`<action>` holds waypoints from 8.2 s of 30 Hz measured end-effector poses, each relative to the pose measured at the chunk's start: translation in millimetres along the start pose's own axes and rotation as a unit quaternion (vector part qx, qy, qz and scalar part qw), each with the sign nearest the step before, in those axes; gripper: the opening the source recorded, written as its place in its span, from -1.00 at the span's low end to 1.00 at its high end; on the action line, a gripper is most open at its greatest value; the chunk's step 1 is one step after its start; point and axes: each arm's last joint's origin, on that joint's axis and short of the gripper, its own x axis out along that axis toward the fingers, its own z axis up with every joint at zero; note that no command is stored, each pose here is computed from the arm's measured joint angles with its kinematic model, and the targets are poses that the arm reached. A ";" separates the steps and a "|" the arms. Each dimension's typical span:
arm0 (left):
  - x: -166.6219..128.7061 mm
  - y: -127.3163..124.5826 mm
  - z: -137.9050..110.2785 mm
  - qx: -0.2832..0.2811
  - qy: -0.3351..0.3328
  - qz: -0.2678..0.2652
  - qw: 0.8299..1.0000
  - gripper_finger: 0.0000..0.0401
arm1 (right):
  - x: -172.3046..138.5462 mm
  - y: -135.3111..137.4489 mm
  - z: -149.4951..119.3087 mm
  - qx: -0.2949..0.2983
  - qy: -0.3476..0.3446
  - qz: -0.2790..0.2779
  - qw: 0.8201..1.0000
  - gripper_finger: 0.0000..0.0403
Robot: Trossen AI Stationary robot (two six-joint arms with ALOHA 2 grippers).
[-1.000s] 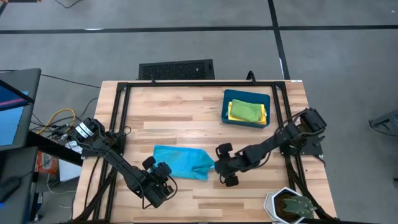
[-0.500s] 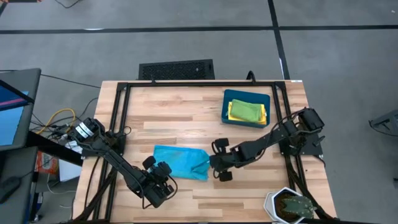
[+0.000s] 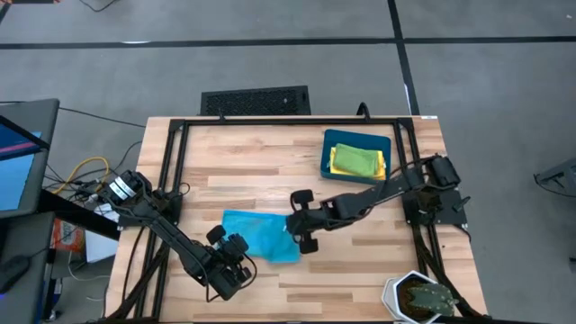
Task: Fold microfiber towels
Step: Fold the blue microfiber cloth
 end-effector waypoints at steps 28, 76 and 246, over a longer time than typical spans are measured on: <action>0.0 1.1 0.4 0.019 -0.012 0.008 1.000 -1.00 | 52.7 -2.8 28.7 -0.037 -0.044 0.094 0.994 -0.27; 38.9 8.8 -25.7 -0.093 -0.058 -0.046 0.993 -1.00 | 74.2 -32.2 13.7 -0.004 -0.019 0.153 0.988 0.09; 27.7 5.4 34.4 -0.065 -0.251 -0.195 0.946 -1.00 | 2.1 -36.9 16.6 0.138 -0.145 0.028 0.979 -0.49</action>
